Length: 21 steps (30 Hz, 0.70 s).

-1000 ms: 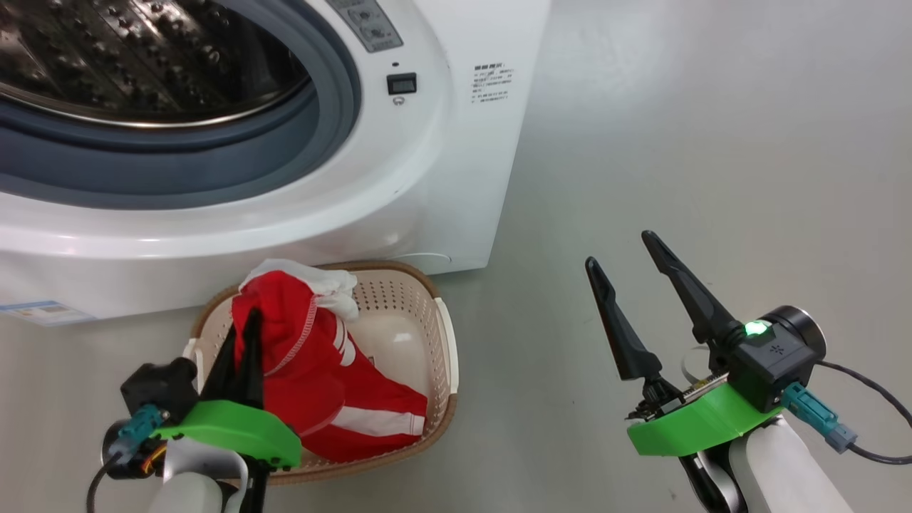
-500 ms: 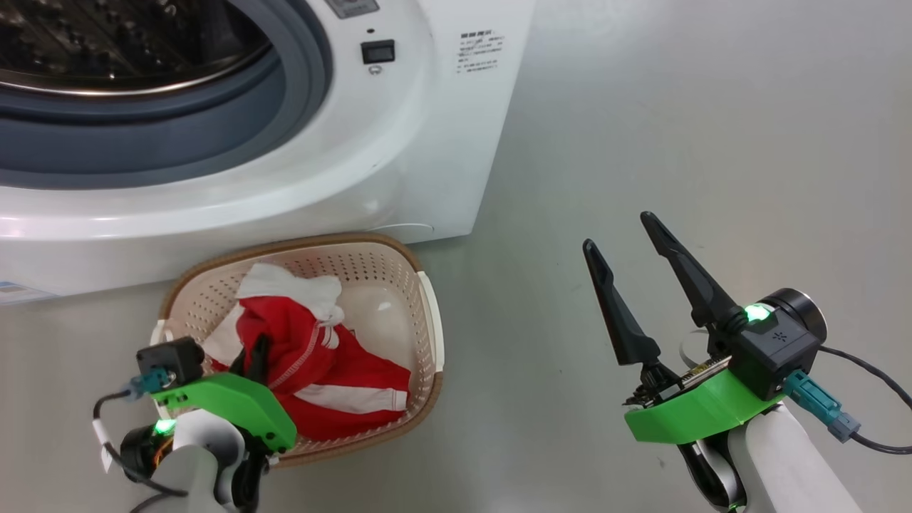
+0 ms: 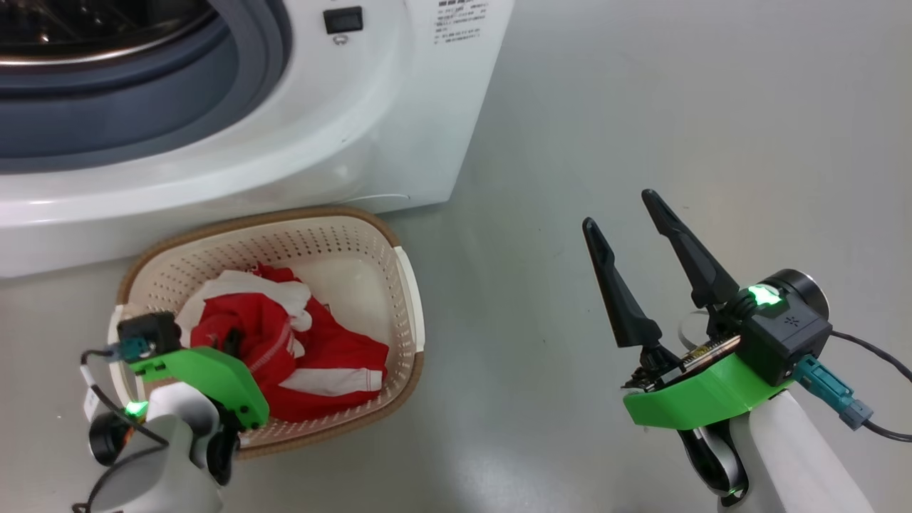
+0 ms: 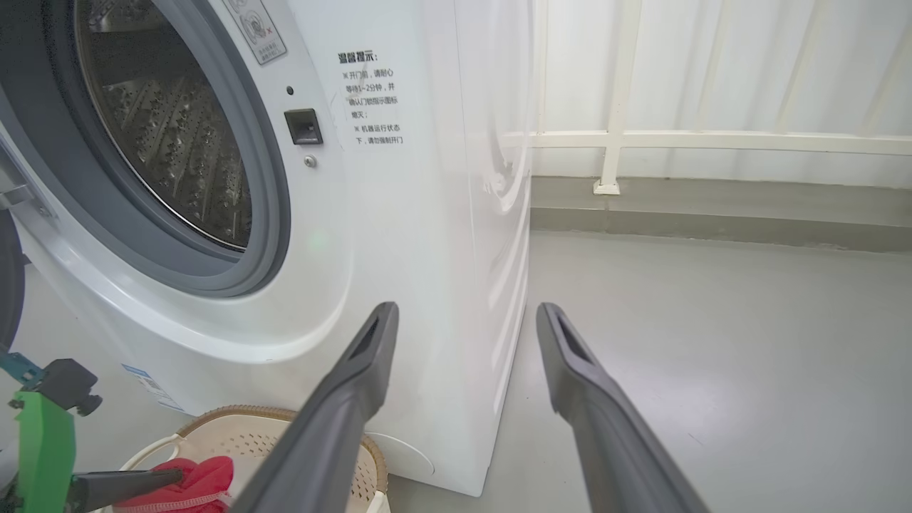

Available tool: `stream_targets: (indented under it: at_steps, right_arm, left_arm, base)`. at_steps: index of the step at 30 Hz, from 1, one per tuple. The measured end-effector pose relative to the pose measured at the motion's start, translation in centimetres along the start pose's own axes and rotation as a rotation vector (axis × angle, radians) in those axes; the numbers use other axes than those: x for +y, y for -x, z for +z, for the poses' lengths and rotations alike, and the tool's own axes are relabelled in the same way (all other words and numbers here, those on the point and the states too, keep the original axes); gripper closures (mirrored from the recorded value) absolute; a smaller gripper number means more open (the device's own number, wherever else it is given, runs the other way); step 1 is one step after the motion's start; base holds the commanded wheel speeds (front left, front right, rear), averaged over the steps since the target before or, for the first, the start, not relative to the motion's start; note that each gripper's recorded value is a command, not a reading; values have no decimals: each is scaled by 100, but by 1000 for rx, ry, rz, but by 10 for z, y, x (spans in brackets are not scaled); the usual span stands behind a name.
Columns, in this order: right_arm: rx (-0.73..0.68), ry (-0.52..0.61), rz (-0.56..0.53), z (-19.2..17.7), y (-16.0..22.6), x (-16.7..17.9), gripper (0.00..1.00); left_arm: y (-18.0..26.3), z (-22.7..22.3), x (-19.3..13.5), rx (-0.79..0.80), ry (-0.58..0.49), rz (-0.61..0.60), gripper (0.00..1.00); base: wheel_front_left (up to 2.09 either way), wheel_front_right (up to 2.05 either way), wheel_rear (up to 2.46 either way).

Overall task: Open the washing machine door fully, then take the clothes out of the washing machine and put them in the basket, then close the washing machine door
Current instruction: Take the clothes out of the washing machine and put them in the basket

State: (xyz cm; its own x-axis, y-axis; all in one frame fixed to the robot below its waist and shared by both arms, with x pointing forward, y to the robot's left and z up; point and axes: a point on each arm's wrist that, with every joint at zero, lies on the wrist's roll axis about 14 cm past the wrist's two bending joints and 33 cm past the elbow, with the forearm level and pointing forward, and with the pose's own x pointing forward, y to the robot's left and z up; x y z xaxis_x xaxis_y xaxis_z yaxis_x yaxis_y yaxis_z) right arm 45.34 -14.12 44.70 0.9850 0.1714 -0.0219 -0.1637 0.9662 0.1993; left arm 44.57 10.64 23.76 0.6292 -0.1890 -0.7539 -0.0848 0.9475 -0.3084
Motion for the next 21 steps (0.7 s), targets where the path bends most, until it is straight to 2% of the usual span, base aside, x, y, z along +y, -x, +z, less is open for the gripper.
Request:
stream_targets:
  at_steps: [12, 13, 14, 15, 16, 21]
  right_arm:
    - [15, -4, -26, -8, -5, -12, 0]
    - [16, -3, -28, -8, -5, -12, 0]
    - [17, -2, -29, -9, -4, -13, 0]
    - [18, -2, -30, -9, -4, -13, 0]
    - [18, -2, -30, -9, -4, -13, 0]
    - [12, -1, -29, -6, -4, -13, 0]
  left_arm:
    - [-21, -19, -3, 98, -22, -3, 100]
    - [-21, -21, -3, 102, -24, -4, 92]
    - [-22, -22, -4, 105, -27, -5, 73]
    - [-22, -22, -4, 105, -29, -6, 10]
    - [-22, -22, -4, 100, -30, -7, 0]
    - [-19, -17, -4, 80, -38, -6, 0]
  base:
    - [0, 0, 0]
    - [0, 0, 0]
    - [0, 0, 0]
    - [0, 0, 0]
    - [0, 0, 0]
    - [0, 0, 0]
